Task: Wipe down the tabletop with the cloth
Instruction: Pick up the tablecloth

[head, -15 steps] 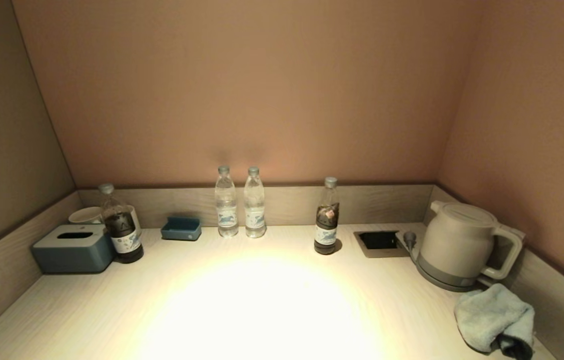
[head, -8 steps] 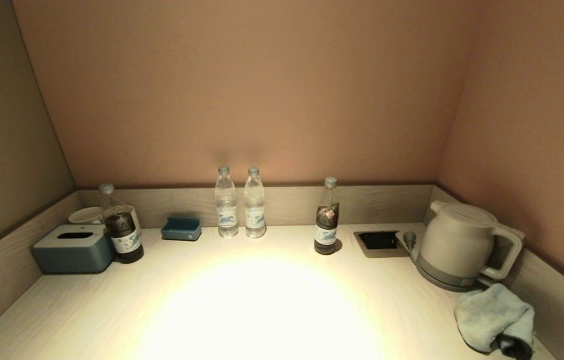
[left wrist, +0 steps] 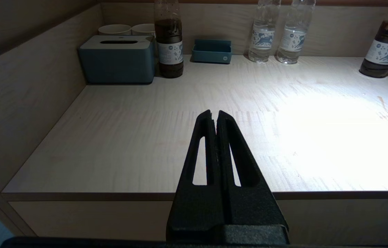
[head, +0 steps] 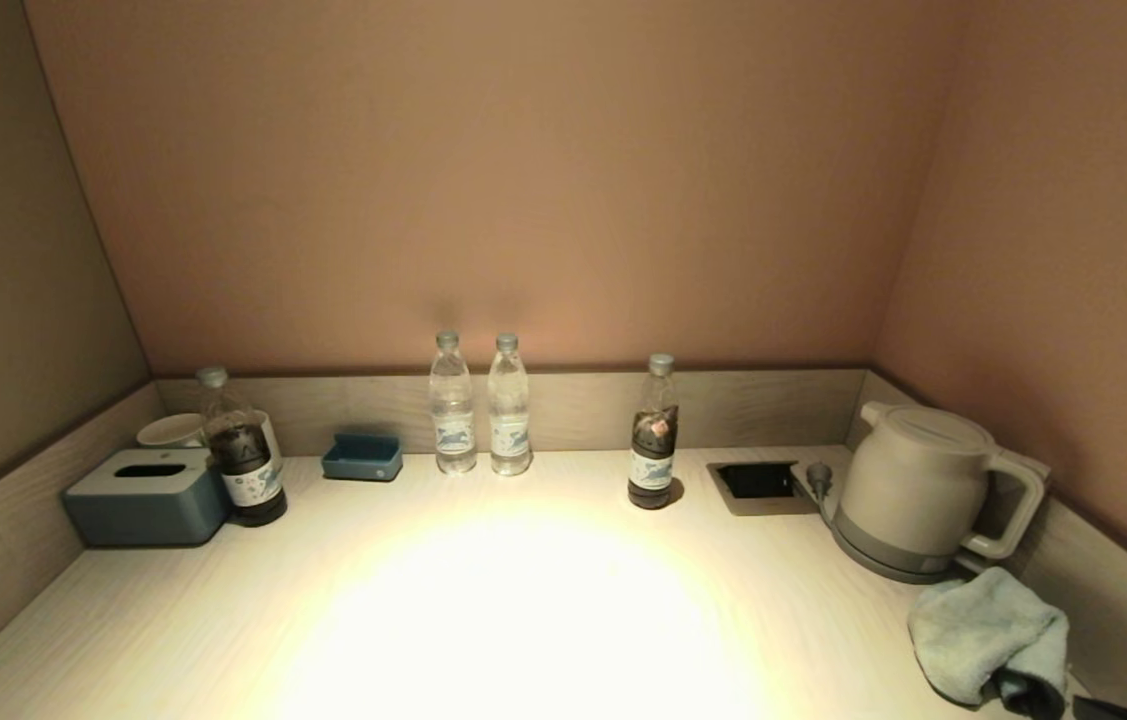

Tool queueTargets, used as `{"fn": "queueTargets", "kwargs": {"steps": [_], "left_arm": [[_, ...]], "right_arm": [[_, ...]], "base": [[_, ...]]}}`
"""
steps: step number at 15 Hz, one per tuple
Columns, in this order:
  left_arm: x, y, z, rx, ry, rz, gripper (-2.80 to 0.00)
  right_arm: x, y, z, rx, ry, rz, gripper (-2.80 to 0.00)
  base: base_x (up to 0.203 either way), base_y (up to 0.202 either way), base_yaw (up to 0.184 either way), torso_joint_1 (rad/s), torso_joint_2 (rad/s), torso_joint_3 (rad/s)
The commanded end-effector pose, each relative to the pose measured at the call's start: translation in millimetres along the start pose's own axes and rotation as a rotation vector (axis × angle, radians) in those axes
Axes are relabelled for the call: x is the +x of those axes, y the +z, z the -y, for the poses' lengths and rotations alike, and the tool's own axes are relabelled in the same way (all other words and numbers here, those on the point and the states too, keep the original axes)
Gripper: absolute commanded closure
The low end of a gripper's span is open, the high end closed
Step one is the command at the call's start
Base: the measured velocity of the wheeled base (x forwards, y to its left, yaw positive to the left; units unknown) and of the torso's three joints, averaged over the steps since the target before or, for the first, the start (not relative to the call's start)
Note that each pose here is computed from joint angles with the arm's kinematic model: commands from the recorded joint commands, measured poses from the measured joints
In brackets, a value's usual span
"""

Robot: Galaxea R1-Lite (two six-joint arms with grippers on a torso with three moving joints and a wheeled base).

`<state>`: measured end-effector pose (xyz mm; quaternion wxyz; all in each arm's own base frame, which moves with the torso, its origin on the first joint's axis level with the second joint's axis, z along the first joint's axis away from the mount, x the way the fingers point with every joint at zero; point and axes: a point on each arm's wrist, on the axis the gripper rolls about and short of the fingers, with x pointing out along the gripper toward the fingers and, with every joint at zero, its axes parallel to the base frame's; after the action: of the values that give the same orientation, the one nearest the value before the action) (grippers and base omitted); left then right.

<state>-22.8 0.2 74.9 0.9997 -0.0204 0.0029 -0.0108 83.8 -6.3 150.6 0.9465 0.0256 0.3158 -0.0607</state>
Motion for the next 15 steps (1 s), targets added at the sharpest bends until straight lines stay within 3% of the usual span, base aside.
{"fn": "queueTargets", "kwargs": {"steps": [1, 4, 7, 15], "left_arm": [[0.0, 0.0, 0.0, -0.001, 0.0, -0.001, 0.0], [0.0, 0.0, 0.0, -0.001, 0.0, -0.001, 0.0], [0.0, 0.2, 0.0, -0.001, 0.0, 0.0, 0.0], [0.0, 0.0, 0.0, -0.001, 0.0, -0.001, 0.0]], "right_arm": [[50.4, 24.3, 1.5, 0.091, -0.066, -0.116, 0.0], [96.6, 48.3, 13.3, 0.164, -0.151, -0.186, 0.0], [126.2, 67.4, 32.4, 0.225, -0.21, -0.196, 0.0], [192.8, 73.6, 44.2, 0.23, -0.221, -0.309, 0.0]], "base": [[0.0, 0.0, 0.0, 0.0, 0.0, 0.0], [0.0, 0.0, 0.0, 0.0, 0.0, 0.0], [0.0, 0.0, 0.0, 0.0, 0.0, 0.0], [0.0, 0.0, 0.0, 0.0, 0.0, 0.0]]}}
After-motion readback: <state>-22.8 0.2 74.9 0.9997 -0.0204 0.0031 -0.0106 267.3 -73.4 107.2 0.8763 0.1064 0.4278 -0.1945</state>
